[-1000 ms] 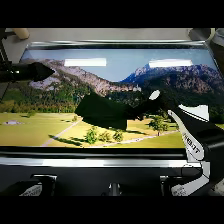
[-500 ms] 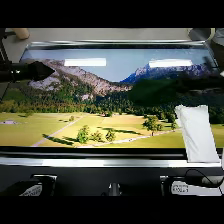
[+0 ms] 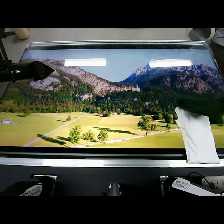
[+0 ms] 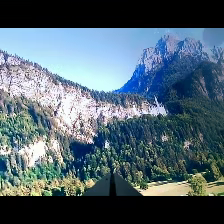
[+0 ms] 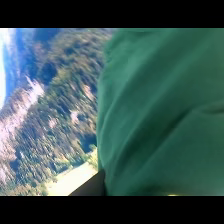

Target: Fold the shirts.

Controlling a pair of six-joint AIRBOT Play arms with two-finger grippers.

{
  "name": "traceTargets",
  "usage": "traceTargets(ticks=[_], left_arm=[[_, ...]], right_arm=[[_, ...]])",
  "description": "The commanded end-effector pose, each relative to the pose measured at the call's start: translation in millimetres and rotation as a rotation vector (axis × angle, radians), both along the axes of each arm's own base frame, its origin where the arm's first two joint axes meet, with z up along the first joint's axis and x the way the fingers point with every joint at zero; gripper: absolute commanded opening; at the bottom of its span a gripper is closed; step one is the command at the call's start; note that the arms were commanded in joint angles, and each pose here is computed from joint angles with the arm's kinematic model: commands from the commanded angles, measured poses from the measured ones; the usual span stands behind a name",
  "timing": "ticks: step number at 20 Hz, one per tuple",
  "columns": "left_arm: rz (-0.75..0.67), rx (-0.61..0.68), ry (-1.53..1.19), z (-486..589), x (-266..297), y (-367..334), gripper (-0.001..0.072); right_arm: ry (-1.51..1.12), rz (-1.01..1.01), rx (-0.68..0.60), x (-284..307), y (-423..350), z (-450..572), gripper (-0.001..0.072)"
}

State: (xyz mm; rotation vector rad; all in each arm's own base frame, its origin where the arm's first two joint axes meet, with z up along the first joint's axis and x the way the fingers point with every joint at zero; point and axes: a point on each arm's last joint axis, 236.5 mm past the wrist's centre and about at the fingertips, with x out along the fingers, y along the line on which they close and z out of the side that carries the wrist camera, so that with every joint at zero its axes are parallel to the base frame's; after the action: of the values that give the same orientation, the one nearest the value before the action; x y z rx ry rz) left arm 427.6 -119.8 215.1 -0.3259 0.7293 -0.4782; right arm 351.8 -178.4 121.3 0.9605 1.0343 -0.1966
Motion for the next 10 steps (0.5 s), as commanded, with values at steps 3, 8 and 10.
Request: traceTargets(ticks=[3, 8, 10], left_arm=[[-0.013, 0.017, -0.015, -1, 1, 0, 0.0025], [-0.003, 0.015, -0.014, -5, 8, 1, 0.0025], [-0.002, 0.015, -0.014, -5, 8, 1, 0.0025]], right_arm=[[0.284, -0.066, -0.046, -79, -13, -12, 0.0025], [0.730, -0.079, -0.072, -187, -7, -78, 0.0025], [0.798, -0.067, -0.052, -208, 5, -111, 0.0028]])
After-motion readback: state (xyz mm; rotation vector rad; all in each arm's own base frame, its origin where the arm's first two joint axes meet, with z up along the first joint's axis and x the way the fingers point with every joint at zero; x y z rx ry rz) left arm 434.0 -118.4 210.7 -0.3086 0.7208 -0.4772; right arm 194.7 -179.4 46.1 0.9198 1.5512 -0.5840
